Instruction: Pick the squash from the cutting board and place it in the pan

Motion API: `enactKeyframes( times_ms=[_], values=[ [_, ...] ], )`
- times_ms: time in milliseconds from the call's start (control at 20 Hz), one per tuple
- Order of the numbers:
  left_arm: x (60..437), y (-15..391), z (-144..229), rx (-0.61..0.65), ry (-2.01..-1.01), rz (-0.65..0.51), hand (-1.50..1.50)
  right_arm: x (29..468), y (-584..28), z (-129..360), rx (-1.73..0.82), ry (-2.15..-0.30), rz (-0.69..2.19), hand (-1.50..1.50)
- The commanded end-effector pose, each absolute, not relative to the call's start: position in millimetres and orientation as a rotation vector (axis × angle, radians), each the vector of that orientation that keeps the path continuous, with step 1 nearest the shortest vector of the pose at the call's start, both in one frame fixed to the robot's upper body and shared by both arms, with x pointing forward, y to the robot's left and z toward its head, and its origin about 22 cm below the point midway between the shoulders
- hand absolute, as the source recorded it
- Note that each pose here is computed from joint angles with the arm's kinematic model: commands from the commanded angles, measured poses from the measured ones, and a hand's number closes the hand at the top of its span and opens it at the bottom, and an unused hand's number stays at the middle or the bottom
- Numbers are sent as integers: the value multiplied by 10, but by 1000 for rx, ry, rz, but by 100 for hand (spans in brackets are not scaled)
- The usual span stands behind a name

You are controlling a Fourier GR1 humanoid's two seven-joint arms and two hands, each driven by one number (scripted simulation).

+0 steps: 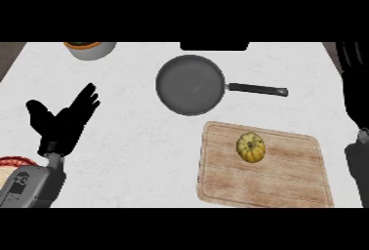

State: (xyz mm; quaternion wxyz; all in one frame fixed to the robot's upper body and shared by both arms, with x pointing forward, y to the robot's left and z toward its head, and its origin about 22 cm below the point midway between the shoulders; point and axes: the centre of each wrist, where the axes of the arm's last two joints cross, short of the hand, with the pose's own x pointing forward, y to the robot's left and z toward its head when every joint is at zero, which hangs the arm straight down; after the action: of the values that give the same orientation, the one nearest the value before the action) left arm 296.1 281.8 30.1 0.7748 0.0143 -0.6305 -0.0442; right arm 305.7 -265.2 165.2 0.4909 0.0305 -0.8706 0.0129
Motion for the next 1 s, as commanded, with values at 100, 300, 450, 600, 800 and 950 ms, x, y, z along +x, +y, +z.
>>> enactKeyframes(
  times_ms=[100,300,450,600,800,950],
  values=[
    [3013,2455,303,-88,-1408,-133,0,3154,-2469,1380,-244,-1833,607,150],
    [2965,2377,276,-140,-1388,-162,0,3140,-2764,1520,-617,-1613,1142,150],
    [2921,2073,245,-269,-1373,-158,0,3170,-2639,1239,-863,-1469,1294,-150],
    [2817,2058,104,-263,-1355,-141,0,3275,-2071,1103,-912,-1564,1371,-150],
    [2824,2002,150,-270,-1360,-143,0,3291,-1608,853,-921,-1224,1593,-150],
    [2752,1953,81,-279,-1342,-152,0,3223,-1508,644,-1035,-880,1750,-150]
  ],
)
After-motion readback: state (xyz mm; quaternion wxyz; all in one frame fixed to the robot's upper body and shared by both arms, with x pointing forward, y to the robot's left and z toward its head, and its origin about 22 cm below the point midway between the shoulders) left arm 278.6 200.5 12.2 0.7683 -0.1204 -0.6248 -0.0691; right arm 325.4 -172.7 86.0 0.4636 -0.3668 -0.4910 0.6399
